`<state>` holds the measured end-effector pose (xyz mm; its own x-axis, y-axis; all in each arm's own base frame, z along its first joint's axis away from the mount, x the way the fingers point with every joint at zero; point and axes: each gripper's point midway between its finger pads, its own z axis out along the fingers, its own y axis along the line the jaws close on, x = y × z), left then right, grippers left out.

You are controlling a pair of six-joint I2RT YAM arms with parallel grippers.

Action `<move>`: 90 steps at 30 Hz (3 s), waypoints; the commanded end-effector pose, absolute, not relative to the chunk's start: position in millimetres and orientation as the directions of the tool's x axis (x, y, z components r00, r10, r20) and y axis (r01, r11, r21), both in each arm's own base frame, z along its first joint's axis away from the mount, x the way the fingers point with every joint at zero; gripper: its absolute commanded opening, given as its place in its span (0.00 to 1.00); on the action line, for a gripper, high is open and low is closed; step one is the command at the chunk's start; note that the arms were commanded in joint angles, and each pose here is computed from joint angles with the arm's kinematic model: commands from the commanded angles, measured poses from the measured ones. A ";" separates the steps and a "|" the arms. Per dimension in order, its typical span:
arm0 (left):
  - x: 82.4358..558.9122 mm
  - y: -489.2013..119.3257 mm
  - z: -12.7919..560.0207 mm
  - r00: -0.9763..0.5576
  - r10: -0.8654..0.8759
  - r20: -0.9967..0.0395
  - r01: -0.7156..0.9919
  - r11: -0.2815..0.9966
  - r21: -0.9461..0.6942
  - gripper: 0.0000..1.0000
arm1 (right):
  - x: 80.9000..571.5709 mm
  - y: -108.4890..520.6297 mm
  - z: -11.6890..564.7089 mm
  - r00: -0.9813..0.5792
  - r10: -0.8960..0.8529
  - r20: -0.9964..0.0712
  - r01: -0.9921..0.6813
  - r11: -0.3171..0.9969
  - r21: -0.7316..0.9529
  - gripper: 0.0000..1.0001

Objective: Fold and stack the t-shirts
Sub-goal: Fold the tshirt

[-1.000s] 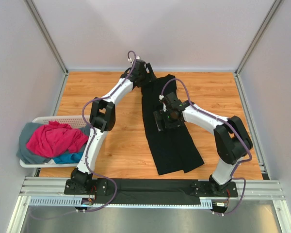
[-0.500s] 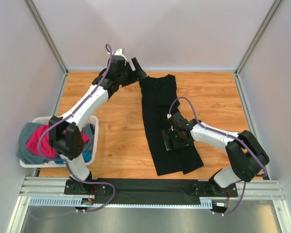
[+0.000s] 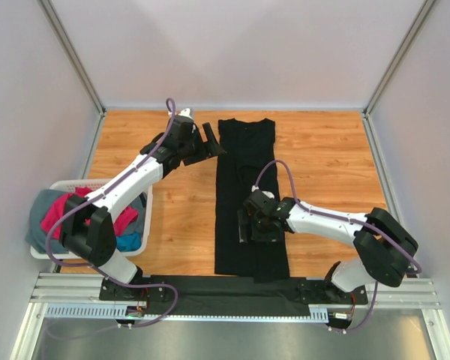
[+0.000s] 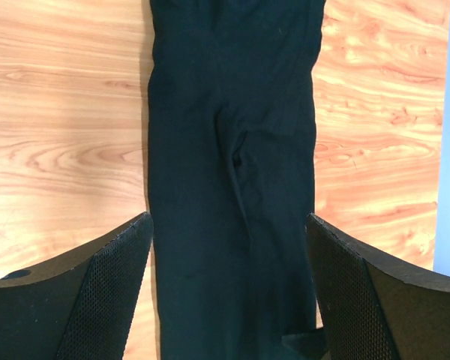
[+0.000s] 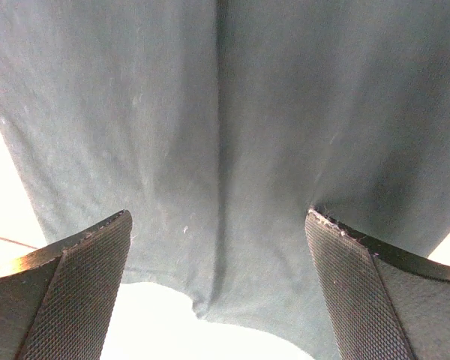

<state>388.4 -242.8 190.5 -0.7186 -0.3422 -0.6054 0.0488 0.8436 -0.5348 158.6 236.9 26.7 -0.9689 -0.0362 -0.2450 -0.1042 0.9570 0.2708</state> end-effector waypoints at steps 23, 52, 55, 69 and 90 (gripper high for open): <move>289.2 -257.3 180.5 -0.798 -0.250 -0.548 0.143 0.805 -0.576 0.87 | 438.0 154.8 235.2 -0.658 0.442 -0.610 0.033 0.826 0.563 0.98; 209.1 -302.6 66.7 -0.943 -0.060 -0.329 0.081 0.914 -0.397 0.75 | 473.8 196.9 73.0 -0.855 0.415 -0.311 0.205 0.821 0.533 0.66; 203.7 -295.5 57.3 -0.951 -0.067 -0.303 0.054 0.926 -0.374 0.75 | 469.3 196.2 62.7 -0.863 0.406 -0.301 0.216 0.835 0.506 0.66; 196.3 -285.8 52.6 -0.957 -0.063 -0.284 0.043 0.935 -0.352 0.70 | 470.3 196.7 49.9 -0.874 0.394 -0.283 0.225 0.846 0.484 0.33; 201.7 -259.9 52.2 -0.949 -0.090 -0.301 0.006 0.953 -0.303 0.70 | 477.1 199.2 48.1 -0.880 0.367 -0.302 0.204 0.866 0.457 0.04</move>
<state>201.5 -269.5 44.4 -0.9557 -0.0777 -0.2840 0.0141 0.9514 -0.3078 462.6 192.3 35.0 -0.8907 0.3709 -0.2629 0.2341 0.8700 0.4340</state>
